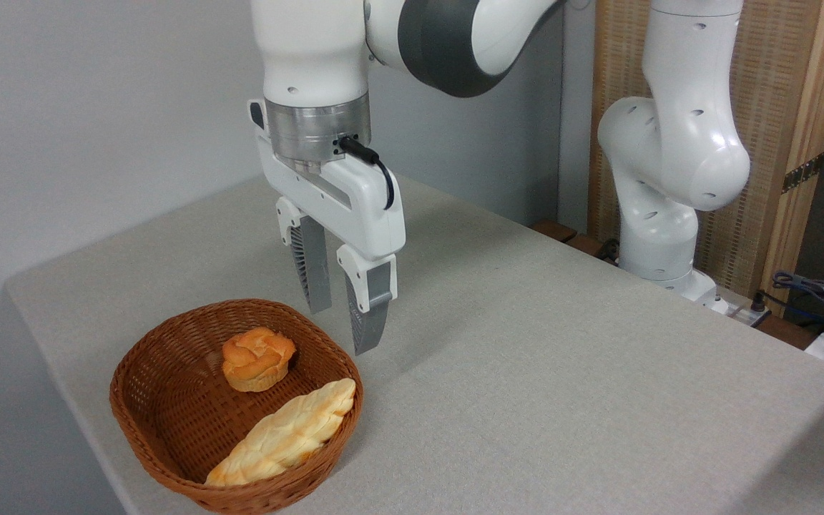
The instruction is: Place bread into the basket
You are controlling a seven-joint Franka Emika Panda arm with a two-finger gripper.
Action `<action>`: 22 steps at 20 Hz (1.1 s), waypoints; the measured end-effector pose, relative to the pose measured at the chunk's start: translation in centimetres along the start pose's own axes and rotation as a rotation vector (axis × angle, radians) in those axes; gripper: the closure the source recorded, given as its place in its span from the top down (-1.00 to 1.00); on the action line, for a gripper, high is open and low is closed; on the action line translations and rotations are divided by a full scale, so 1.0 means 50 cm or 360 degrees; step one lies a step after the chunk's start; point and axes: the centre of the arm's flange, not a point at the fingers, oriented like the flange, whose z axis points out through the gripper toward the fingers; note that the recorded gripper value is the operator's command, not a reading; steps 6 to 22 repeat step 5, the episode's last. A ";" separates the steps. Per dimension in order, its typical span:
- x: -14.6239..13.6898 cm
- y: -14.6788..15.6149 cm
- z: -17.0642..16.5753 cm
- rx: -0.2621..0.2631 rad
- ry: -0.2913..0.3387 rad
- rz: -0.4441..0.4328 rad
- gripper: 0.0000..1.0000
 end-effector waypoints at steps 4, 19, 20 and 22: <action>0.015 0.004 -0.030 0.0043 0.0024 0.0025 1.00; 0.022 0.010 -0.034 0.0046 0.0028 0.0038 1.00; 0.022 0.010 -0.034 0.0046 0.0028 0.0038 1.00; 0.022 0.010 -0.034 0.0046 0.0028 0.0038 1.00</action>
